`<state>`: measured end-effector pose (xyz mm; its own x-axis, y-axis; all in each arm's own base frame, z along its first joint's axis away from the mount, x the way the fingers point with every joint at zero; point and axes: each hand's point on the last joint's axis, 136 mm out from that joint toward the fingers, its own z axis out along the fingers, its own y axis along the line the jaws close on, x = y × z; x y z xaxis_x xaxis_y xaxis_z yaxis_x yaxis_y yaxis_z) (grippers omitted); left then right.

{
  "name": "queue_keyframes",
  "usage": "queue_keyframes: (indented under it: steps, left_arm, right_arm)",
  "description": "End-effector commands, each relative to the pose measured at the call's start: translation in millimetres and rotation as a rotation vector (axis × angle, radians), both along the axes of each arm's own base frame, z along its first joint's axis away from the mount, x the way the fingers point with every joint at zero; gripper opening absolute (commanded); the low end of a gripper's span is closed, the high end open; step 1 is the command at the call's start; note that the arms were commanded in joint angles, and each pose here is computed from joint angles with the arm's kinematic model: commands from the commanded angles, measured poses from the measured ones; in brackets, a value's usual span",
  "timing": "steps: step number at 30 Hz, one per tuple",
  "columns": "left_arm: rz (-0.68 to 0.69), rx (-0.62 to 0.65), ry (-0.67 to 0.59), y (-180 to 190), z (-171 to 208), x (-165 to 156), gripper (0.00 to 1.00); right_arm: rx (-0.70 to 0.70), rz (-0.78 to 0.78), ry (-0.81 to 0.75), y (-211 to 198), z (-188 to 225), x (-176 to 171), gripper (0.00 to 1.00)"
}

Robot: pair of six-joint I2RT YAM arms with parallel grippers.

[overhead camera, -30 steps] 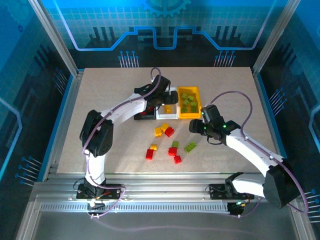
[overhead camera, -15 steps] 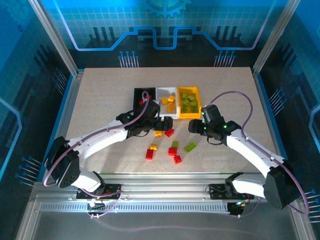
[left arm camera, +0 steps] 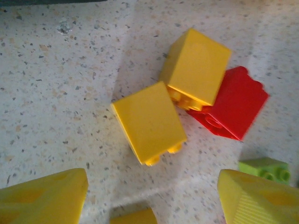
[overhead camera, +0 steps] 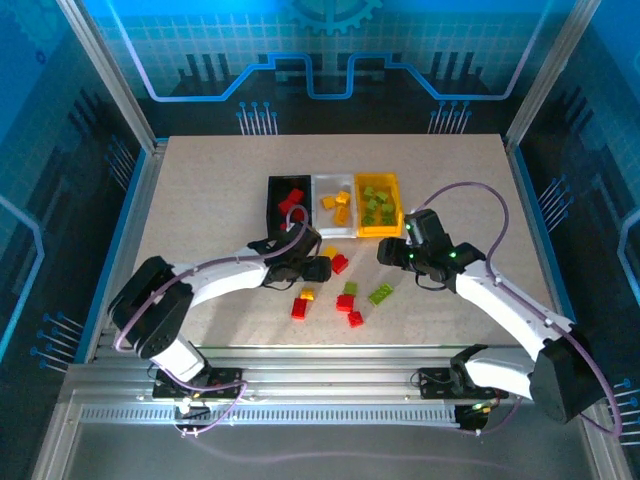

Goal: Sort the legos into containers by color

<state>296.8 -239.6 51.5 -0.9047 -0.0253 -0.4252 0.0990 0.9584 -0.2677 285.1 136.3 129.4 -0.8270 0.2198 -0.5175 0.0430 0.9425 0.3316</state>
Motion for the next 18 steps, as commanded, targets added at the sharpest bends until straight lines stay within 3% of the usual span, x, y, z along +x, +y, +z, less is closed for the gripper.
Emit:
queue_keyframes:
  steps: [1, 11, 15, 18]
  left_arm:
    - [0.01, 0.002, -0.021, -2.8, -2.2, 18.0, 0.71]
    - [0.029, 0.044, -0.015, 1.5, -16.6, 28.5, 0.64]
    - [0.029, 0.043, -0.03, -0.5, -15.4, 34.0, 0.75]
    - [0.036, 0.06, -0.033, 0.0, -18.2, 39.8, 0.67]
  right_arm:
    - [-0.01, 0.002, -0.011, -2.7, 5.7, -4.5, 0.7]
    - [-0.001, 0.001, -0.015, -1.5, 4.6, -3.5, 0.71]
    - [0.0, 0.006, -0.013, -0.1, 3.5, -2.4, 0.71]
    - [-0.001, 0.004, -0.01, -0.2, 2.3, -2.3, 0.71]
